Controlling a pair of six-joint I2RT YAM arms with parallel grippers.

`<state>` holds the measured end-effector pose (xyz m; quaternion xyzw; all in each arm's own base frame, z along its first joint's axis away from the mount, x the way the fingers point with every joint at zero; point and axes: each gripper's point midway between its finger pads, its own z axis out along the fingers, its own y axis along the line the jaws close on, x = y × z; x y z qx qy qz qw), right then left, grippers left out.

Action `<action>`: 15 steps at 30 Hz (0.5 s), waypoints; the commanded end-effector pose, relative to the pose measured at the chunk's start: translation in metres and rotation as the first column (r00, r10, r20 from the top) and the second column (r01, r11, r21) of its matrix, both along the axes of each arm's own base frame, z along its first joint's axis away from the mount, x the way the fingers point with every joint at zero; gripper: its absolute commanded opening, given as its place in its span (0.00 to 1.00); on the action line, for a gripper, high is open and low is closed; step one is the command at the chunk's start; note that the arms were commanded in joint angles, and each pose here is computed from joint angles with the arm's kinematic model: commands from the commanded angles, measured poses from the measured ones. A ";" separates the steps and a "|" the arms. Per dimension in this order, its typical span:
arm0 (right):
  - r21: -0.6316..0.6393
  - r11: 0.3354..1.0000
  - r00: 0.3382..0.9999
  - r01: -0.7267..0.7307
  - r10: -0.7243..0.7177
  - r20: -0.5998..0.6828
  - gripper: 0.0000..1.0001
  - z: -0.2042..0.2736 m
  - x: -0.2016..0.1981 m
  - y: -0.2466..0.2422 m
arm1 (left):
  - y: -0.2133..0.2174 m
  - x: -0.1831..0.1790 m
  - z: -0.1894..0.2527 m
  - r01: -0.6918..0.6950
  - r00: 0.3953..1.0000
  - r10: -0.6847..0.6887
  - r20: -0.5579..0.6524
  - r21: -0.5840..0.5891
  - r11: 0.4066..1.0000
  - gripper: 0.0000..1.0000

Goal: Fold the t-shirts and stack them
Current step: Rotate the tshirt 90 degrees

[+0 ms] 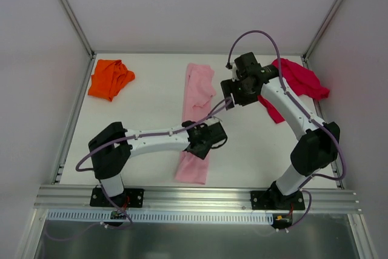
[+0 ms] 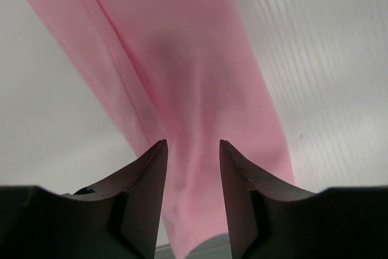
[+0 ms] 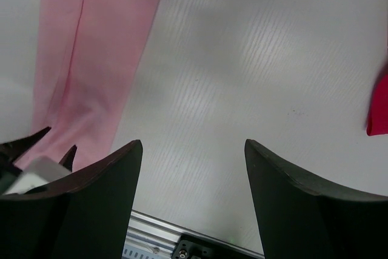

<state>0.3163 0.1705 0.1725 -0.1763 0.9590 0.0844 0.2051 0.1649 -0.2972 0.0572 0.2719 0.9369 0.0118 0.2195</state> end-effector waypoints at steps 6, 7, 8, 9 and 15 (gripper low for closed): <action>0.018 1.000 0.996 -0.012 0.010 0.087 0.72 0.027 -0.009 -0.006 | -0.057 0.149 0.084 -0.022 0.992 0.044 0.115 -0.186 0.982 0.44; 0.021 1.000 0.996 -0.010 0.008 0.094 0.73 0.029 -0.011 -0.007 | -0.058 0.161 0.063 -0.040 0.995 0.051 0.080 -0.137 0.990 0.44; 0.018 1.000 0.995 -0.010 0.008 0.095 0.73 0.029 -0.012 -0.008 | -0.062 0.177 0.082 -0.047 0.993 0.062 0.100 -0.150 0.988 0.44; 0.016 1.000 0.995 -0.011 0.009 0.100 0.73 0.031 -0.013 -0.009 | -0.060 0.187 0.083 -0.057 0.992 0.072 0.103 -0.141 0.988 0.44; 0.015 1.000 0.992 -0.014 0.012 0.128 0.73 0.039 -0.019 -0.014 | -0.042 0.224 0.052 -0.142 0.988 0.147 0.050 -0.099 0.985 0.46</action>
